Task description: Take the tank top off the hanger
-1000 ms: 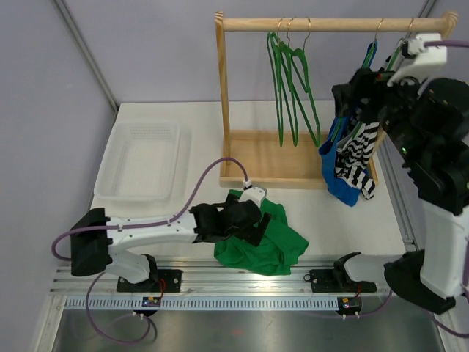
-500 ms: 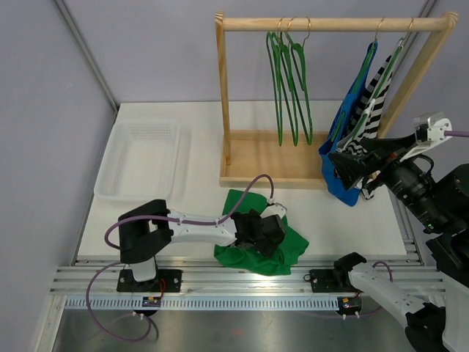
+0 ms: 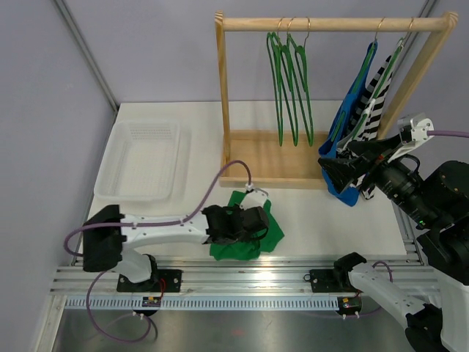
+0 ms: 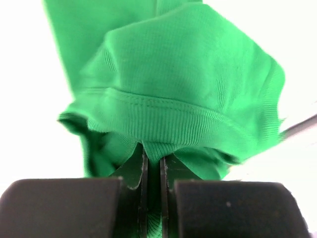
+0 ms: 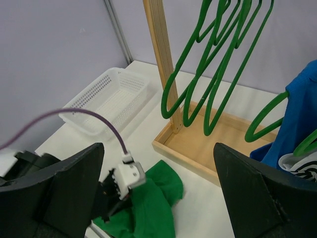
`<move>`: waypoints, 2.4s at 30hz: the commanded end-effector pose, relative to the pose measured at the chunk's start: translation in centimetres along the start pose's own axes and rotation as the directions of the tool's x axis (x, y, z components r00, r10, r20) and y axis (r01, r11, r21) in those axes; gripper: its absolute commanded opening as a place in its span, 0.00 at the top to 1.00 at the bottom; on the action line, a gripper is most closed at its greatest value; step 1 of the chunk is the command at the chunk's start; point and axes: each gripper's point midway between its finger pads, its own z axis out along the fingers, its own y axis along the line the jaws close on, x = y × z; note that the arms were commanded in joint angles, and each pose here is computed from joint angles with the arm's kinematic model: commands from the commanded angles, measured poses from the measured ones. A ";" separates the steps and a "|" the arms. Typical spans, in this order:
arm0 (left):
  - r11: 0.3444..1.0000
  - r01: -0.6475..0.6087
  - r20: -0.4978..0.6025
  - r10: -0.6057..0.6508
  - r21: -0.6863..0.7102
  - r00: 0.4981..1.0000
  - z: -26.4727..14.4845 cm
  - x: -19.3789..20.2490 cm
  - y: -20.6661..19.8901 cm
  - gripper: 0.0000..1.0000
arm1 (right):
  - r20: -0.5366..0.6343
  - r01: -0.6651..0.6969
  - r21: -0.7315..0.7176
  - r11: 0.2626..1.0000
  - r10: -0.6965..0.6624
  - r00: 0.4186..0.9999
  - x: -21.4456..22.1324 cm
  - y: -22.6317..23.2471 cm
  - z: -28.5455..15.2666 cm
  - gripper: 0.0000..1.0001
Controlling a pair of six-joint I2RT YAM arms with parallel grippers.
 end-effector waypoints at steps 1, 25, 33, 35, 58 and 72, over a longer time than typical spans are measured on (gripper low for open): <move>0.978 0.113 0.173 -0.082 -0.177 0.981 -4.8 -4.7 6.6 1.00 | 0.055 0.005 -0.018 1.000 -0.004 0.998 -1.3 0.4 -0.1 0.00; 0.718 0.607 0.462 -0.434 -0.341 0.773 -17.7 -16.5 35.8 0.96 | 0.082 -0.043 0.177 0.983 0.029 0.996 -2.4 -2.8 0.2 0.01; 0.627 0.672 0.393 -0.546 -0.393 0.740 -14.8 -14.1 39.5 0.03 | 0.141 -0.065 0.205 0.977 0.036 0.989 -4.1 -3.3 0.4 0.00; 0.603 0.688 0.409 -0.554 -0.403 0.725 -15.3 -13.6 39.9 0.01 | 0.170 -0.087 0.229 0.969 0.048 0.984 -4.6 -3.7 0.5 0.00; 0.860 0.510 0.361 -0.473 -0.011 0.804 -11.6 -5.7 27.1 0.01 | -0.052 0.068 0.801 0.595 -0.043 0.998 -6.8 -15.9 7.5 0.28; 0.882 0.471 0.375 -0.447 0.032 0.812 -12.0 -6.4 26.0 0.01 | -0.127 0.123 0.859 0.496 -0.026 0.992 -5.4 -22.8 12.1 0.47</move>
